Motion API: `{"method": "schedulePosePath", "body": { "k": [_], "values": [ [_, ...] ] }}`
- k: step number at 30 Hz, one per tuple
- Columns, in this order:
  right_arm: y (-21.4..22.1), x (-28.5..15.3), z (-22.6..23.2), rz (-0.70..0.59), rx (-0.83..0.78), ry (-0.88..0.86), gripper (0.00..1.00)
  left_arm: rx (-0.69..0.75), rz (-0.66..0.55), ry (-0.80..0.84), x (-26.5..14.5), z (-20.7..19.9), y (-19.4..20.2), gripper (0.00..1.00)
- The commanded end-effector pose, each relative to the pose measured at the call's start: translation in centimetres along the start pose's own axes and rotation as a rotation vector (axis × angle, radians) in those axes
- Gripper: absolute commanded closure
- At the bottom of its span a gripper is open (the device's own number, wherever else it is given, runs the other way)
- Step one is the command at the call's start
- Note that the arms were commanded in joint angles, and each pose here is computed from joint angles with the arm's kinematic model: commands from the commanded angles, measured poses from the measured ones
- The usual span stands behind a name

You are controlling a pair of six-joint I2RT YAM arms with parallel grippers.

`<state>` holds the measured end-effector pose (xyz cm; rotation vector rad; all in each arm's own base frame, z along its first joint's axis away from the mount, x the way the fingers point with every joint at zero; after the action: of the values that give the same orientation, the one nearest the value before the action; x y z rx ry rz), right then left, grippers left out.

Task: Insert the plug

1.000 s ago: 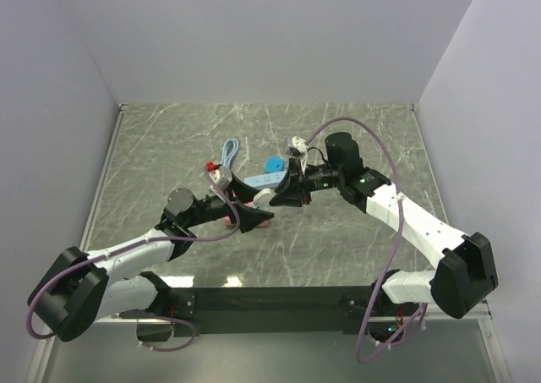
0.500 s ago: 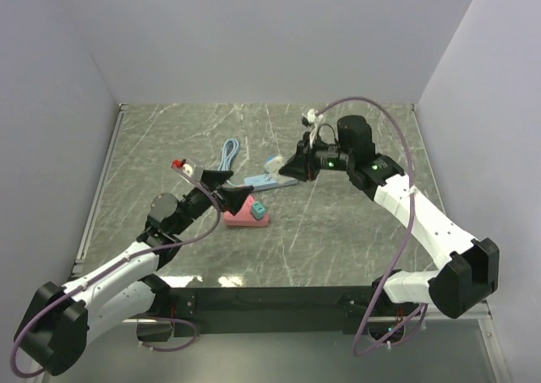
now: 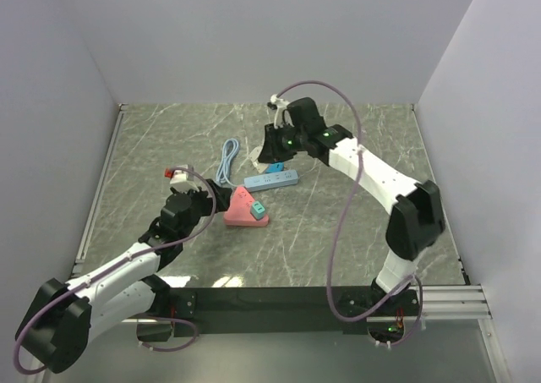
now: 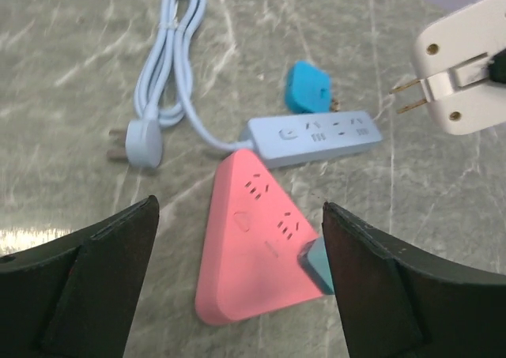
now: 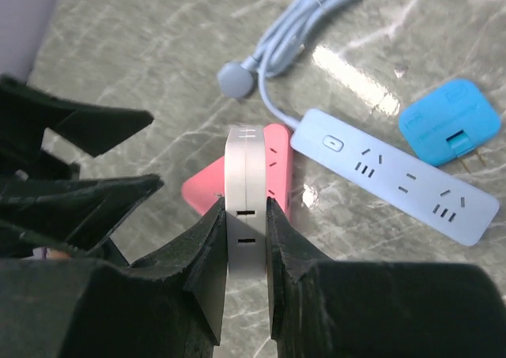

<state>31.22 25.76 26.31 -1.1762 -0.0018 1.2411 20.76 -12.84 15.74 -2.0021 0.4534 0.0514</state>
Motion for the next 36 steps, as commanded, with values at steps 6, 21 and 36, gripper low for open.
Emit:
{"method": "schedulePosePath", "body": {
  "k": [6, 21, 36],
  "values": [
    [-0.8, 4.4, 1.6, 0.093, 0.003, 0.058, 1.0, -0.089, 0.105, -0.063, 0.1, 1.3, 3.0, 0.18],
    [2.4, 8.4, 2.4, 0.219, -0.009, 0.131, 1.0, -0.111, 0.204, -0.05, 0.6, 1.9, 5.4, 0.39],
    [4.1, 9.6, 1.8, 0.257, -0.04, 0.209, 1.0, -0.122, 0.233, -0.029, 0.8, 1.7, 5.9, 0.47]
  ]
}}
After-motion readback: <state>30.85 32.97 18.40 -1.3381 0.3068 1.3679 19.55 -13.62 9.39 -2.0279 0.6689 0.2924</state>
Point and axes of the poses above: each gripper's point midway between its finger pads, its own x axis out along the fingers, its own z axis along the line the jaws close on, y = z × x, the point moved 9 cm from there along -x, back along the fingers, and after that the axes turned 2 degrees about x, right-handed, at the moved point
